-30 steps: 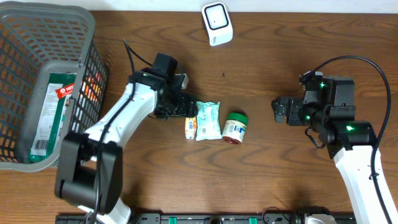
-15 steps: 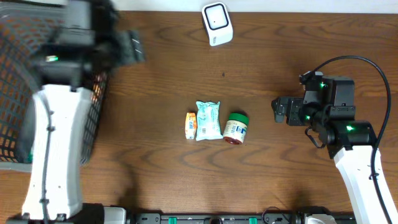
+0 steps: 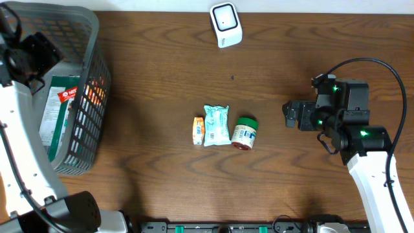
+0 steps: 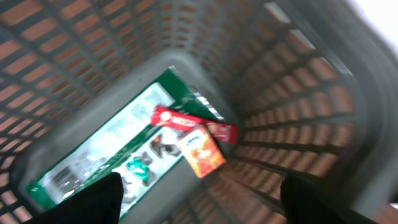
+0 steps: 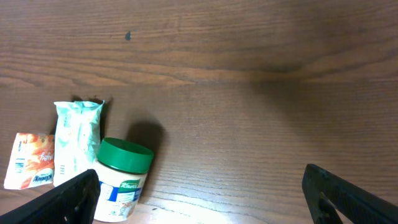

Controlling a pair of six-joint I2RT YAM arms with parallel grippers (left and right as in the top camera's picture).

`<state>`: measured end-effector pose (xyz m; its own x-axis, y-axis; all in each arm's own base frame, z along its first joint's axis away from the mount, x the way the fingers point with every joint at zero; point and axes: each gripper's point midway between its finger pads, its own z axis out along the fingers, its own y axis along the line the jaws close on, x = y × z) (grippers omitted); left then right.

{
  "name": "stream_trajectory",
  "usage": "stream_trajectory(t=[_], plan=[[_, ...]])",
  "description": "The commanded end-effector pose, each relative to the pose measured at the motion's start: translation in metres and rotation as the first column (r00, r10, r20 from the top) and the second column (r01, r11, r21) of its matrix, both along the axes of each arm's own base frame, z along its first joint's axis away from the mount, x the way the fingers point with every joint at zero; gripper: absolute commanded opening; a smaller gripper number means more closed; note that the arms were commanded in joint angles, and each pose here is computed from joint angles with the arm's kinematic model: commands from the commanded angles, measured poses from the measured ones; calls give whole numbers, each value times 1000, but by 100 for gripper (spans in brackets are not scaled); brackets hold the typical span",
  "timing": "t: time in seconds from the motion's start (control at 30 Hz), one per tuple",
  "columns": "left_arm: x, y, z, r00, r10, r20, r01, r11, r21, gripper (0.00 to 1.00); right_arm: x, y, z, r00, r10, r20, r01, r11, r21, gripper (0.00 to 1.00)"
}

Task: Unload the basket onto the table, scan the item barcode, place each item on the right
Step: 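Move the left gripper into the basket and grasp the orange Kleenex pack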

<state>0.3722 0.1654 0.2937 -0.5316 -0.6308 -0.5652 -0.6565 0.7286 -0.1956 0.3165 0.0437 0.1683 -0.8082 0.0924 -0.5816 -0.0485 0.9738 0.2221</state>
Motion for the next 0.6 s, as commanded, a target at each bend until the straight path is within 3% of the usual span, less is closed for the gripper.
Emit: stream_trajectory(t=[0.0,0.27,0.57], plan=[[-2,11,-25,997,31,-69,-33,999,-29,81,3,2,6,1000,10,14,-10,1000,1,99],[23,1,-97,981,-45,-187,6,979,-202,82,3,2,6,1000,10,14,-10,1000,1,99],[31,3,-174,938,-69,-340,-32,959,-281,80,3,2,6,1000,10,14,-10,1000,1,99]])
